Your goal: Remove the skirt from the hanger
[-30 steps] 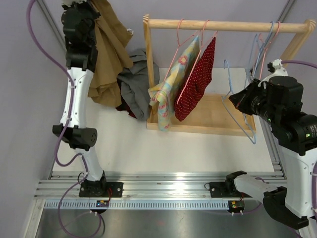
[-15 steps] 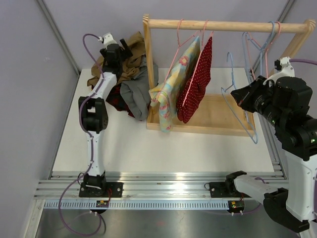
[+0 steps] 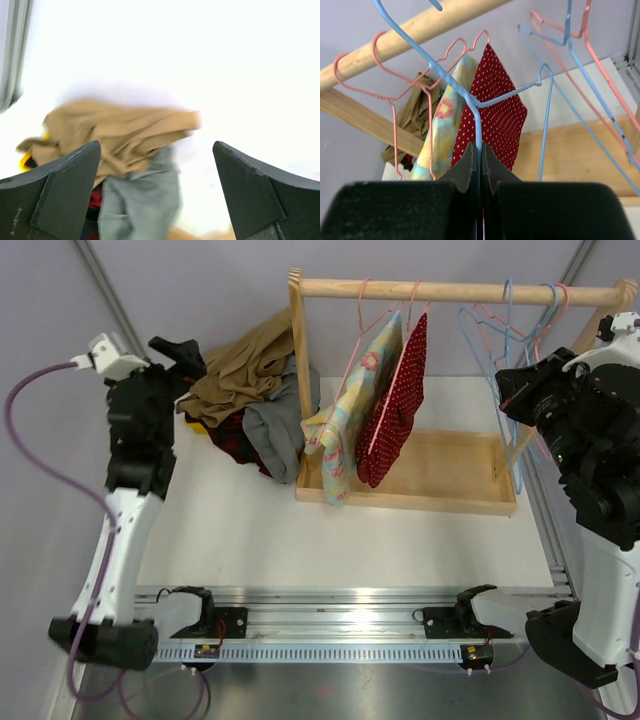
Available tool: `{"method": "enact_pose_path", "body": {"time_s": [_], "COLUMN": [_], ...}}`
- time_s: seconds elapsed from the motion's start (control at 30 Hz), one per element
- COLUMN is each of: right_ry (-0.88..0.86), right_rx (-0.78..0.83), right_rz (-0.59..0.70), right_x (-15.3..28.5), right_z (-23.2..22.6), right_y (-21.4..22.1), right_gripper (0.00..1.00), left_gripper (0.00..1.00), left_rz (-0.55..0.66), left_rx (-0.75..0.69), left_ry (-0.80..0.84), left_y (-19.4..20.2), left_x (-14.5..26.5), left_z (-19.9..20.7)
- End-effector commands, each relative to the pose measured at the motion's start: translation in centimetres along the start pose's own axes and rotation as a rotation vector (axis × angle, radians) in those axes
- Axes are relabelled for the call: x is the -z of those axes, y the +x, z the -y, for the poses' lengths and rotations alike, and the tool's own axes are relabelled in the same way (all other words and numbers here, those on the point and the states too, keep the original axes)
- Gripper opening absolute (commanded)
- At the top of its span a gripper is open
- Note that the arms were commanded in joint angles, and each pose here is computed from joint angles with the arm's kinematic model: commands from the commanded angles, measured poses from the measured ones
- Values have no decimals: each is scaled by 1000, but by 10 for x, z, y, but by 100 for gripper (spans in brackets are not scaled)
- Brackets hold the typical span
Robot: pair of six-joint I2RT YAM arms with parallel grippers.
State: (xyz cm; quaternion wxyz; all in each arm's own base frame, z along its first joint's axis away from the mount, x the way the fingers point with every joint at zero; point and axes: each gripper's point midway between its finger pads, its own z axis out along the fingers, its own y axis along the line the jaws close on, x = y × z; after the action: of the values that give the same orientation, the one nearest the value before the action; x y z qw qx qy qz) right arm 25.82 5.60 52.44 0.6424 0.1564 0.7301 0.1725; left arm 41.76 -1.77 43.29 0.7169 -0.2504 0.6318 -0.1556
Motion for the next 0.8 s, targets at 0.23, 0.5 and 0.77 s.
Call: {"method": "enact_pose_path", "body": {"time_s": [0.23, 0.5, 0.77], "right_ry": [140, 139, 157], "right_rx": [79, 2, -8], "right_rz": [161, 85, 66], "right_x": [-79, -99, -68], "right_z": [4, 16, 32], "right_y": [-34, -8, 8], "right_gripper": [0, 0, 19], "left_gripper": [99, 99, 99], "left_rz": [-326, -453, -479], "left_rx": [-271, -331, -374], "left_ry": [17, -21, -39], "left_y": [48, 87, 108], "left_x": [142, 200, 213], "left_z": [-28, -79, -103]}}
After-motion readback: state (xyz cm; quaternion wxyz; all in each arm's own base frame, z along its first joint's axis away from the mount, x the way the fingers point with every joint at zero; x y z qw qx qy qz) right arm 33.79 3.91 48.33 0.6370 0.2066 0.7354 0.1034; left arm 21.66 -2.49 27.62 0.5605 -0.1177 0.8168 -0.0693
